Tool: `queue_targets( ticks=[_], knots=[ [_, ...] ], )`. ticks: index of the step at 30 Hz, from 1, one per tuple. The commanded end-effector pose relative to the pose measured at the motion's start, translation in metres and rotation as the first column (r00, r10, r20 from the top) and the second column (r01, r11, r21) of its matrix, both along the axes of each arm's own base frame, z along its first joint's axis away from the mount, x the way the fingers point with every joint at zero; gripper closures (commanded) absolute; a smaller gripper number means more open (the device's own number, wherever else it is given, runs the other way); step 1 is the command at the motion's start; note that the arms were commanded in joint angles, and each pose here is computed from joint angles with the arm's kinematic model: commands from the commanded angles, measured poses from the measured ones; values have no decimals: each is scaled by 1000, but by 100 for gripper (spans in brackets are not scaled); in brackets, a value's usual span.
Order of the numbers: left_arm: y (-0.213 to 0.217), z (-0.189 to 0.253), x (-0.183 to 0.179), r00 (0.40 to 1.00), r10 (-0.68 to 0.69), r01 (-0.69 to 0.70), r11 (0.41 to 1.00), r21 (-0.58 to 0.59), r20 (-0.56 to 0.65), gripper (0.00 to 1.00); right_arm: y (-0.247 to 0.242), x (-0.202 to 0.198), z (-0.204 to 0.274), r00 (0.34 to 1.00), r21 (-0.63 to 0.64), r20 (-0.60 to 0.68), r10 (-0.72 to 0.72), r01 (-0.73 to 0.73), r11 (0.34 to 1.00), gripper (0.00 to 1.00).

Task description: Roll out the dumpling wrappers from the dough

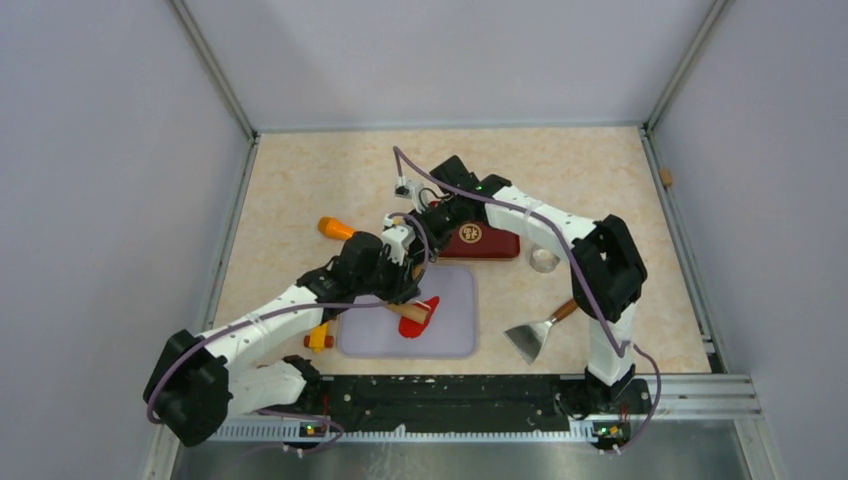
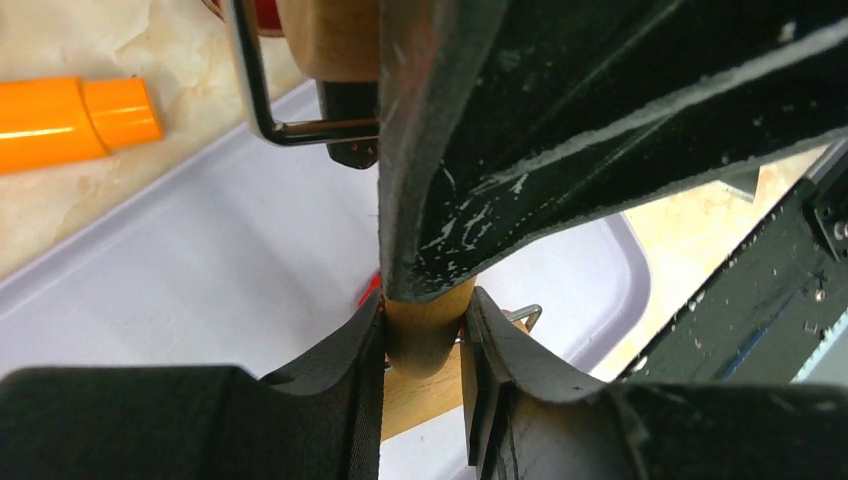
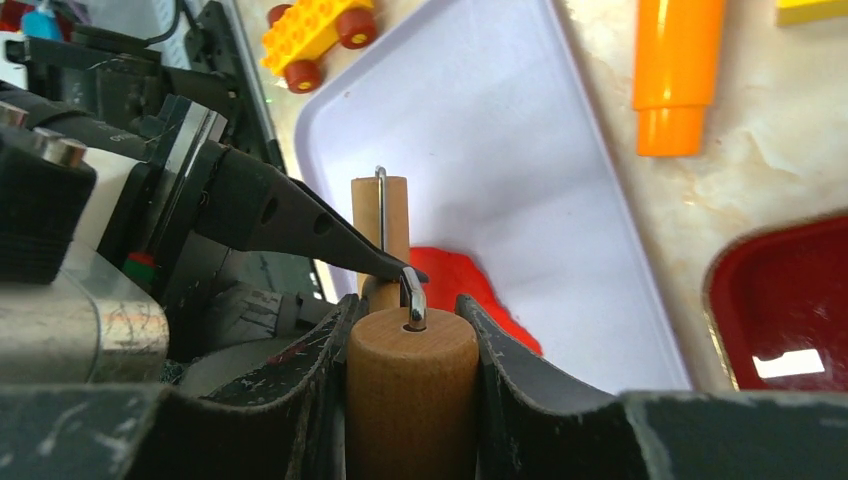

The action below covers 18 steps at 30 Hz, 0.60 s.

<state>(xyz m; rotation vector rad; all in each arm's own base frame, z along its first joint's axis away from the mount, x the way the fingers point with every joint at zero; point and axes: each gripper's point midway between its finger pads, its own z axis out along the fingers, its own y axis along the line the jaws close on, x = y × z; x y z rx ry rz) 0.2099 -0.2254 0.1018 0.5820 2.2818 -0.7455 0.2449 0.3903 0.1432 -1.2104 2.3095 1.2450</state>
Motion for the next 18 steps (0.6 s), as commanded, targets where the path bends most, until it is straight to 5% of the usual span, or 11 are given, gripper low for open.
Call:
queue_targets(
  ticks=[1,10,18],
  knots=[
    [-25,29,30,997,66,-59,989,-137,47,100,-16,15,-8,994,-60,104,-28,35,998,100],
    [-16,-45,25,971,203,-216,971,-102,-122,100,-29,22,-74,996,-219,63,-62,75,973,100],
    [-13,-94,28,980,173,-177,984,-33,-102,100,-41,44,-95,984,-318,144,-106,148,936,100]
  ],
)
